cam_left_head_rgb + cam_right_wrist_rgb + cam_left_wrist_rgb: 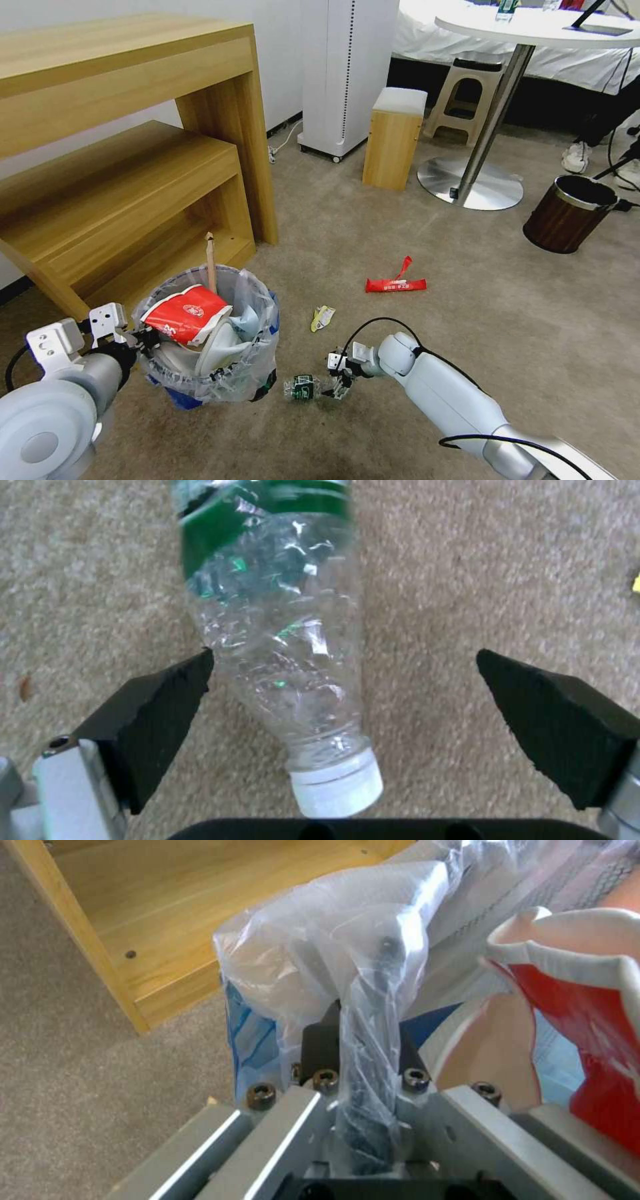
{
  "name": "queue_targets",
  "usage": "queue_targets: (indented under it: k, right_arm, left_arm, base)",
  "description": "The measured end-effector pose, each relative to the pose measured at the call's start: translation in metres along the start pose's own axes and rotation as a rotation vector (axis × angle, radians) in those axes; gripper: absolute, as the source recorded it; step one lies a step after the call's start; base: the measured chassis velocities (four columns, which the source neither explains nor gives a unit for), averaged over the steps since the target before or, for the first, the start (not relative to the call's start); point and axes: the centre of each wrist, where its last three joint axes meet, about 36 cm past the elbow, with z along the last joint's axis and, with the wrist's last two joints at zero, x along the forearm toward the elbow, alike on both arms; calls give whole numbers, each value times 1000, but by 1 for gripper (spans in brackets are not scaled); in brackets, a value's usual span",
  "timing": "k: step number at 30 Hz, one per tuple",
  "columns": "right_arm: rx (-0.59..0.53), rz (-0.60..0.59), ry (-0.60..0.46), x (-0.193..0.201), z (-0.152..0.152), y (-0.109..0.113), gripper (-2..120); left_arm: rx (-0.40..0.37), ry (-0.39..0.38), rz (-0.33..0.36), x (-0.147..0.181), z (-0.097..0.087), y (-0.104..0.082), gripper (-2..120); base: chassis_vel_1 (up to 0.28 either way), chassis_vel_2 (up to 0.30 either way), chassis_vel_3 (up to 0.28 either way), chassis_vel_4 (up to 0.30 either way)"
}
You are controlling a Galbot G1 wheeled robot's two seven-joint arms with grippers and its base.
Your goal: Pick up the trash bin and place the garbage on the floor into it.
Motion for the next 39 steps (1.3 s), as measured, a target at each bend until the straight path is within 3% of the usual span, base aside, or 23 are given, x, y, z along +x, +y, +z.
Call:
queue_targets:
  k: [10,26,31,39]
  right_arm:
    - [15,33,-32,-5,-13,-6,100]
    - [57,-6,-5,-8,-9,-4,99]
    - [33,35,-26,-11,-10,-3,84]
    - [8,76,-37,-18,-15,-5,51]
  left_arm:
    - [-16,-1,4,-1,-1,0,1]
    - [-19,-2,3,-1,-2,0,1]
    - [-15,0,4,-2,-1,0,1]
    - [-12,2,8,-2,0,0,1]
  base:
    - [0,0,0,0]
    - [0,0,0,0]
    - [0,0,0,0]
    - [0,0,0,0]
